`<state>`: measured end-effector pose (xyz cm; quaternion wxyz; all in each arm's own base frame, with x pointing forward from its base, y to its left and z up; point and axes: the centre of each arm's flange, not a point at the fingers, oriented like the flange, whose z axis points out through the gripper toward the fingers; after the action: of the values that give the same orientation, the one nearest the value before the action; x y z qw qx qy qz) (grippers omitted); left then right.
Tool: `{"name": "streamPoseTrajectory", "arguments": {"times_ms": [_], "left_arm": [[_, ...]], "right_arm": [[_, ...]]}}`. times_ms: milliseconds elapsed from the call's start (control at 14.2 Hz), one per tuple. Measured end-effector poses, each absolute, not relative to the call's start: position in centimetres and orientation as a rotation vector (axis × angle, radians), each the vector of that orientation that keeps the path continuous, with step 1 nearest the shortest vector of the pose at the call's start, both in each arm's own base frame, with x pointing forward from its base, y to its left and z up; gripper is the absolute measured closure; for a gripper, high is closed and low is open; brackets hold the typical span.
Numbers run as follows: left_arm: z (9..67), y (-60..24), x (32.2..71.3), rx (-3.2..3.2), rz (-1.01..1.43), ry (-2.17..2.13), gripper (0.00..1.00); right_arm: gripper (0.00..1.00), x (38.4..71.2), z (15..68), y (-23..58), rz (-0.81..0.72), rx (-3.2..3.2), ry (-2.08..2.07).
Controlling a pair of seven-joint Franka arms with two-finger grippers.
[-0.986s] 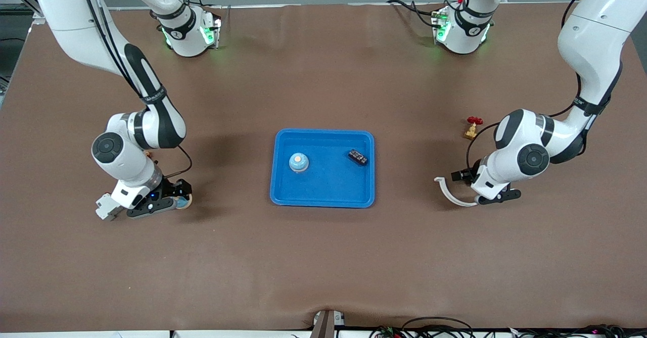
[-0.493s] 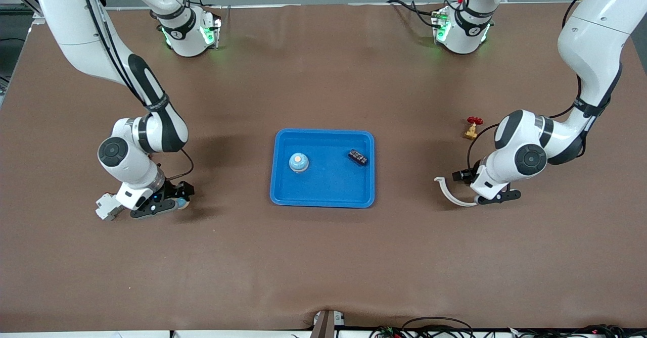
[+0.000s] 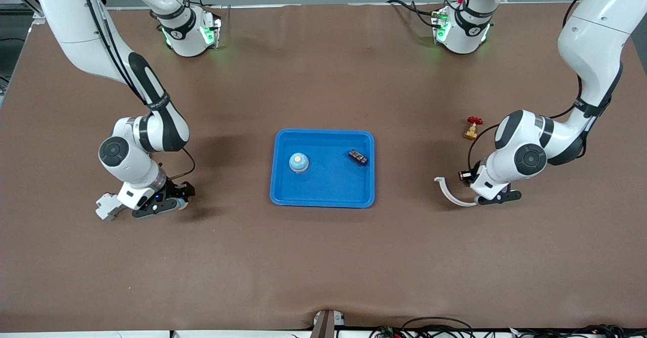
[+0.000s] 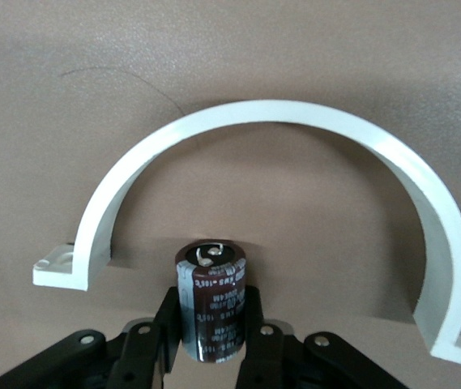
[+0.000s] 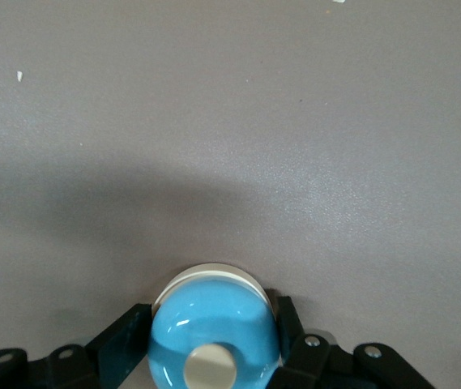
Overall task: Place electrolytic capacitor and blue bell in tray
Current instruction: 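Carry the capacitor and the bell over the tray with both grippers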
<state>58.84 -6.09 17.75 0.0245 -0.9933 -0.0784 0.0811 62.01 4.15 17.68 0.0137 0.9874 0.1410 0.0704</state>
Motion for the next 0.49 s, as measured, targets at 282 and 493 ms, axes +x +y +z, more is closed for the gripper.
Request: {"name": "streamPoseTrajectory", "arguments": {"times_ms": [282, 493], "left_arm": [[17.8, -6.1, 58.9, -3.068, 0.248, -0.279, 0.66], [18.1, -6.0, 59.3, -3.070, 0.233, -0.286, 0.66]], "right_arm": [[0.32, 61.9, 18.5, 6.4, 0.177, 3.120, 0.330], [0.34, 60.6, 20.1, 14.4, 0.113, 3.185, 0.173]]}}
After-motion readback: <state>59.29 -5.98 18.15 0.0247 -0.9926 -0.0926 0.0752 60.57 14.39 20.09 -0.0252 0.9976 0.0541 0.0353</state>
